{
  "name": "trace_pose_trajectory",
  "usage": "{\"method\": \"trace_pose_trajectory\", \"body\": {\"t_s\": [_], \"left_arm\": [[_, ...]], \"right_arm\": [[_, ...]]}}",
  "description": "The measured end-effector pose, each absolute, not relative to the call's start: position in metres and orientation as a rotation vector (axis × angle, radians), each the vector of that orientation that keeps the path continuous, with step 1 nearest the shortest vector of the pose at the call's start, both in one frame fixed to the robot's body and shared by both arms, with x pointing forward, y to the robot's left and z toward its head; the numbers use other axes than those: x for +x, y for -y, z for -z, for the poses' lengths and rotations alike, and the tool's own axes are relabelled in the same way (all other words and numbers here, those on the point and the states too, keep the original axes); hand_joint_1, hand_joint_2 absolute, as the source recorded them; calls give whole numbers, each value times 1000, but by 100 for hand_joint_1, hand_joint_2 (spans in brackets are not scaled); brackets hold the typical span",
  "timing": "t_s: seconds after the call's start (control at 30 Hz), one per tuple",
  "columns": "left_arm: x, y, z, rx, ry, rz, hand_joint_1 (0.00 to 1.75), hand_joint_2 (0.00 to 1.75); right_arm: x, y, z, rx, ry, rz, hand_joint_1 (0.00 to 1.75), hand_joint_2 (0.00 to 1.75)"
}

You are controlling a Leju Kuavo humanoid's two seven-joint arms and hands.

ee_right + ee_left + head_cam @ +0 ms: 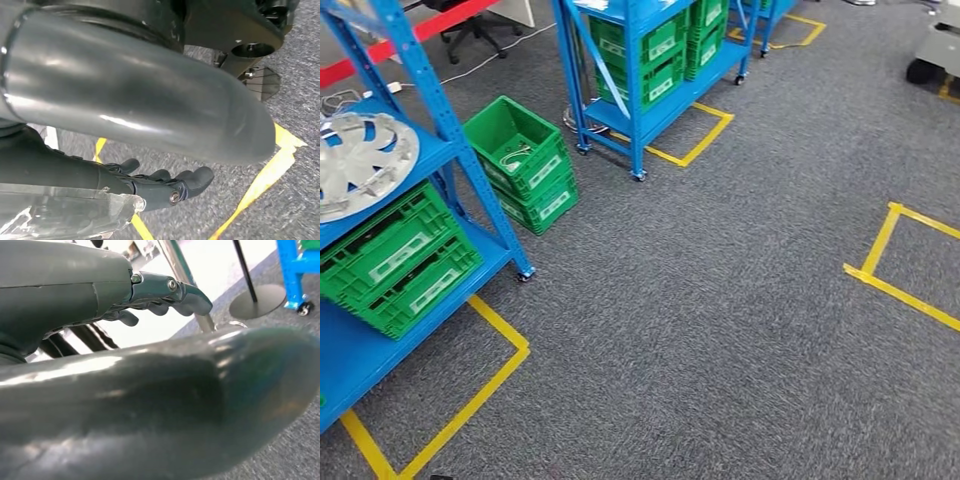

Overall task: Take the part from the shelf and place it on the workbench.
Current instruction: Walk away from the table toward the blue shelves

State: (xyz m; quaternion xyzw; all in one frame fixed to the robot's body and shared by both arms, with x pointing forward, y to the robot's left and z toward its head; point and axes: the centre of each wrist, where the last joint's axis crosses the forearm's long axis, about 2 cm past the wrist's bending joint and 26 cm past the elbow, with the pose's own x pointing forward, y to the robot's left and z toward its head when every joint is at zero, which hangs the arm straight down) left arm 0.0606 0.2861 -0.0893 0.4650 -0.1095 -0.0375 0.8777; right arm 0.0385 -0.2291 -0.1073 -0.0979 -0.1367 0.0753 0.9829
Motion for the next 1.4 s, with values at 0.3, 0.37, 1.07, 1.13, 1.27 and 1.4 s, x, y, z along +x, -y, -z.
{"method": "trace_pose_trajectory", "body": {"t_s": [0.3, 0.37, 1.07, 1.13, 1.27, 1.4], "left_arm": [[60, -285, 89, 967, 226, 77, 0, 0], [60, -285, 90, 966, 225, 78, 0, 0], [61, -284, 90, 959, 224, 73, 0, 0], [59, -284, 91, 956, 222, 76, 0, 0], [59, -282, 91, 949, 222, 75, 0, 0], [57, -280, 92, 939, 218, 77, 0, 0]], "right_arm": [[38, 229, 107, -197, 276, -151, 0, 0], [38, 229, 107, -197, 276, -152, 0, 0], [40, 229, 107, -197, 282, -152, 0, 0], [42, 229, 107, -199, 285, -151, 0, 0], [41, 229, 107, -199, 283, -152, 0, 0], [39, 230, 107, -201, 279, -152, 0, 0]]}}
